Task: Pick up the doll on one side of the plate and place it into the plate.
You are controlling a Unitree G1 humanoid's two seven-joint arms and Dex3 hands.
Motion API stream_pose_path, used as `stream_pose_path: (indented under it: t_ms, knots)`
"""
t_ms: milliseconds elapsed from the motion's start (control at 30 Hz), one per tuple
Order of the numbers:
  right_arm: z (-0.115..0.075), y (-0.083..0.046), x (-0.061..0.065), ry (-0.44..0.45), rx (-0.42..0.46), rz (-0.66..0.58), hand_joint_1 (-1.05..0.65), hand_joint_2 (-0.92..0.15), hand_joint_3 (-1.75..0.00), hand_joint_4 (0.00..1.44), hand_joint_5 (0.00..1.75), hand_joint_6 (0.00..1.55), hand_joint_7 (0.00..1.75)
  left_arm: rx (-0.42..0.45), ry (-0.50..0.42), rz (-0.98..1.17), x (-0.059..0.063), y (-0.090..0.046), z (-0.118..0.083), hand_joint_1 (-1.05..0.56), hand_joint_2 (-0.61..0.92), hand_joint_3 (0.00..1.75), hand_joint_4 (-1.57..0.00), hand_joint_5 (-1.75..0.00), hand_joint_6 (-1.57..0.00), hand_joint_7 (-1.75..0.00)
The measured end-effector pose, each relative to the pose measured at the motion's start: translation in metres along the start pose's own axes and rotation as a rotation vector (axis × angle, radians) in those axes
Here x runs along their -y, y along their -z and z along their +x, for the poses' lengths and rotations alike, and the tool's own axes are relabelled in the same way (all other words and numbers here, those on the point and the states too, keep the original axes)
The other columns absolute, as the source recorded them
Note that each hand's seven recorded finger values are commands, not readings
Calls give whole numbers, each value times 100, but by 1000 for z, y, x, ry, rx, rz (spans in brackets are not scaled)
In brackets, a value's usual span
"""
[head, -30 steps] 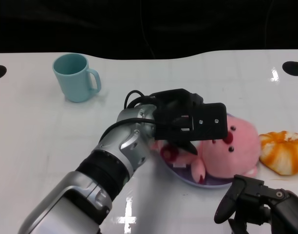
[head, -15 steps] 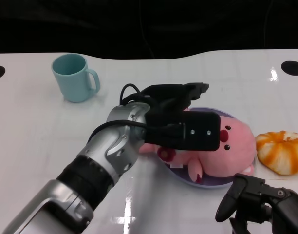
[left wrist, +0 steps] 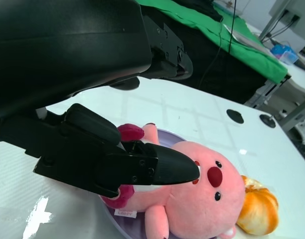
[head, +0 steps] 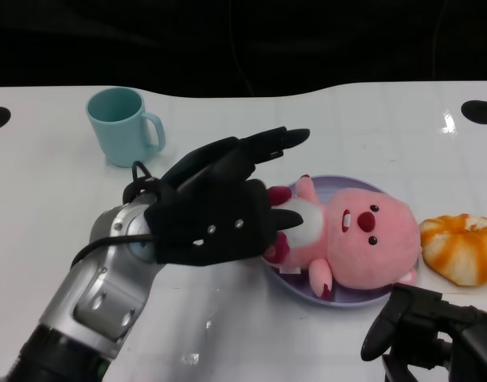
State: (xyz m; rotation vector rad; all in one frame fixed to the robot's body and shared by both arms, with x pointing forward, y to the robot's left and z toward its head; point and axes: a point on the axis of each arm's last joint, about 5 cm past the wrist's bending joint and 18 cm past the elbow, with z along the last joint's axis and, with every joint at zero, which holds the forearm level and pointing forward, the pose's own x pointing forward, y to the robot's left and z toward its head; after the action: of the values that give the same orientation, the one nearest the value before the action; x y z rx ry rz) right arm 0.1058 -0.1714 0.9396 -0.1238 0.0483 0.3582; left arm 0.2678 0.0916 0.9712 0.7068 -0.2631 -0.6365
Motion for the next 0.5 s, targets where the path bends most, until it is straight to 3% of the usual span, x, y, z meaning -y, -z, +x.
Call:
stream_pose_path:
  t_ms: [167, 400, 500]
  knots:
    - [-1, 0, 0, -2, -21, 23, -6, -60, -121, 61, 175, 53, 154, 22, -69, -105, -5, 6, -23, -52, 92, 30, -41, -97, -59, -27]
    - [-1, -1, 0, -3, -45, 70, -5, -61, -121, 61, 175, 51, 156, 71, -170, -318, 4, 22, -59, -42, 92, 29, -64, -116, -78, -40]
    - [-1, -2, 0, -5, -39, 73, -4, -61, -121, 62, 175, 51, 157, 87, -225, -408, 11, 23, -70, -36, 75, 64, -65, -124, -72, -68]
